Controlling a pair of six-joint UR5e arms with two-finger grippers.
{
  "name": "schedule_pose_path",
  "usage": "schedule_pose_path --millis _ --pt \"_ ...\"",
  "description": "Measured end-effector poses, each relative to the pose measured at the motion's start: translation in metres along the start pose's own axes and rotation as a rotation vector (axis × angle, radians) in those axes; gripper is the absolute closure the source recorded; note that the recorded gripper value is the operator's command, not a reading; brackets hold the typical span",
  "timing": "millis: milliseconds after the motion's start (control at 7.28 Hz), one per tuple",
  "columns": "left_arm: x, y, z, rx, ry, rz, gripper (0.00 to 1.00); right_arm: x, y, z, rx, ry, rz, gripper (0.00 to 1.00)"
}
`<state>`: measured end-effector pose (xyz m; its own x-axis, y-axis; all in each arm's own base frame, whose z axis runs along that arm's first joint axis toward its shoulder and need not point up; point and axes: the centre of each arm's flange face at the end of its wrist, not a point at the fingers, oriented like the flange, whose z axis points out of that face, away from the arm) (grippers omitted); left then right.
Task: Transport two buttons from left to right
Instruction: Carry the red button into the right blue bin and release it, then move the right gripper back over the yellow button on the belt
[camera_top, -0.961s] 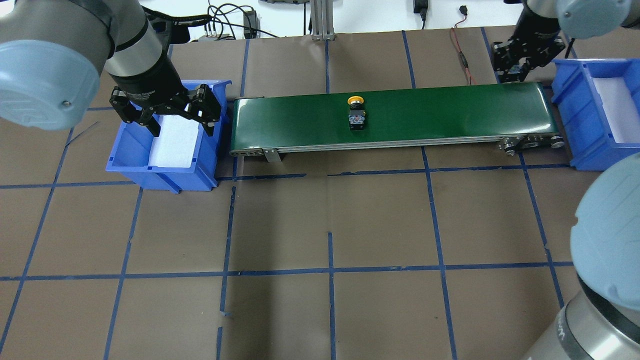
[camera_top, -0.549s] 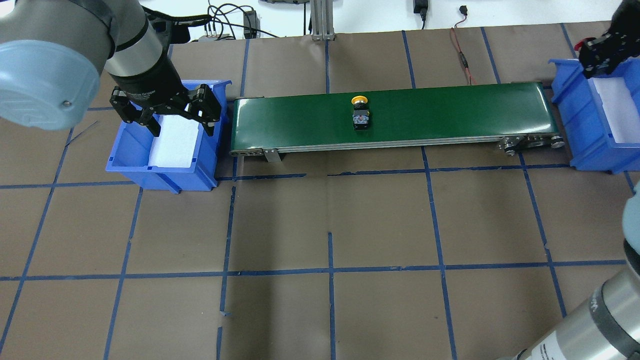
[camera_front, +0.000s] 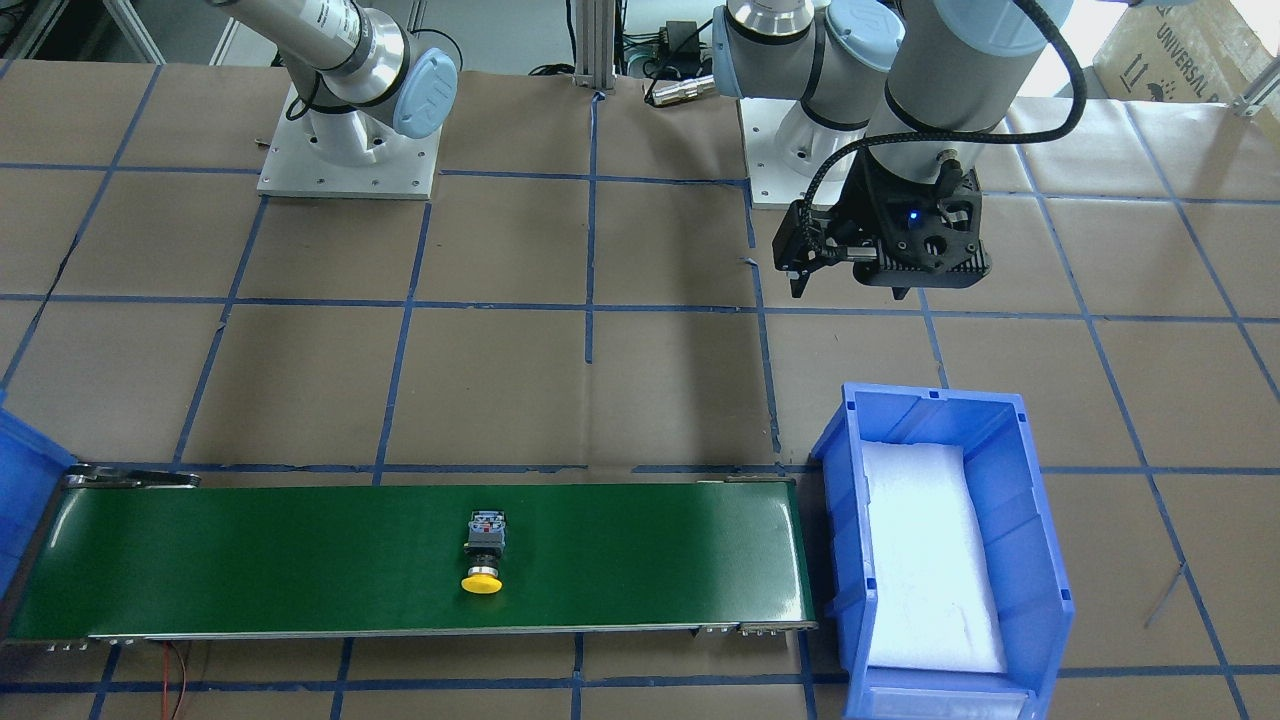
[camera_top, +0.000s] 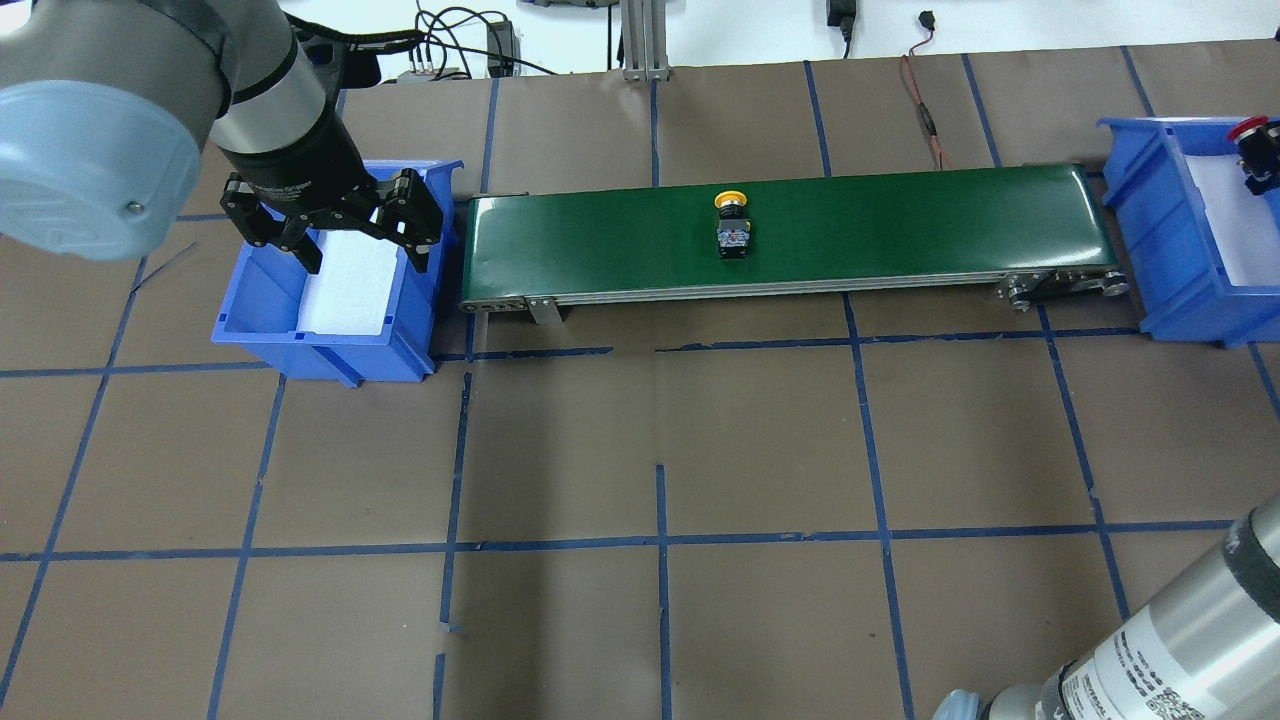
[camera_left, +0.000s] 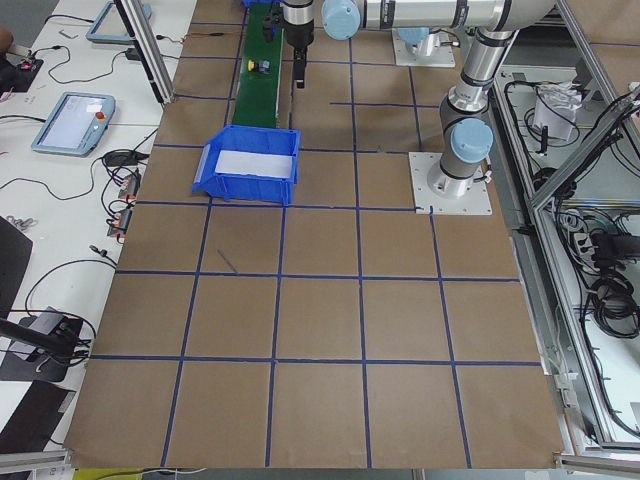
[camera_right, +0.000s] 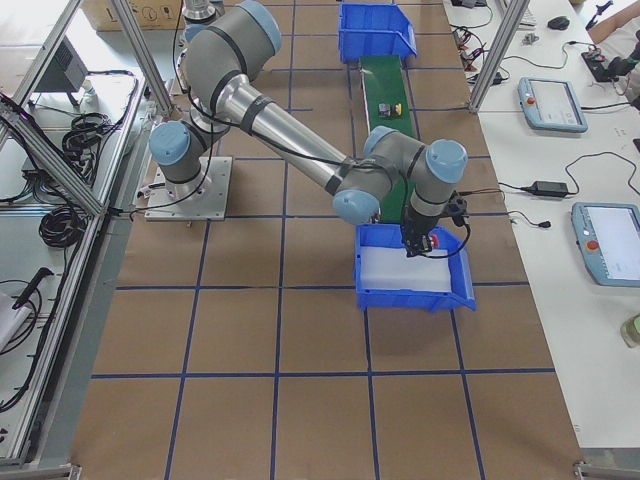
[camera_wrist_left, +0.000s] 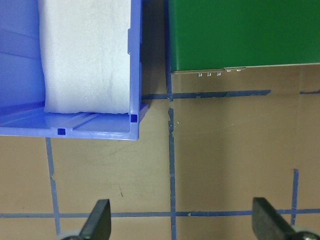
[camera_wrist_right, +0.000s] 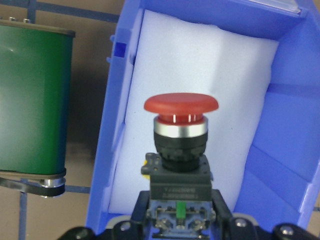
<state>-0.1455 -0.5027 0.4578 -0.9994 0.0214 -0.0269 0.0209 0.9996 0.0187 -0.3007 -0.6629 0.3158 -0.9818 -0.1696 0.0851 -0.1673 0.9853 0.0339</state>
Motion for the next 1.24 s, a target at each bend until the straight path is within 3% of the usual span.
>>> schedule_pose_path --millis 412,549,824,1099,1236 --pt "0.001 0.000 0.000 -0.001 0.000 0.001 0.00 0.011 -0.013 0.039 0.005 0.011 -0.003 0.67" --pt "0.001 0.001 0.000 -0.001 0.000 0.001 0.00 0.015 -0.017 0.048 0.004 0.011 0.000 0.56" --pt "0.001 0.001 0.000 -0.002 0.000 0.002 0.00 0.029 -0.022 0.072 0.000 0.000 0.014 0.21" --pt "0.000 0.001 0.000 -0.002 -0.001 0.001 0.00 0.042 -0.027 0.078 0.013 0.011 0.028 0.06" --pt "0.000 0.000 0.000 -0.001 -0.001 0.000 0.00 0.043 -0.030 0.077 0.017 0.014 0.031 0.03"
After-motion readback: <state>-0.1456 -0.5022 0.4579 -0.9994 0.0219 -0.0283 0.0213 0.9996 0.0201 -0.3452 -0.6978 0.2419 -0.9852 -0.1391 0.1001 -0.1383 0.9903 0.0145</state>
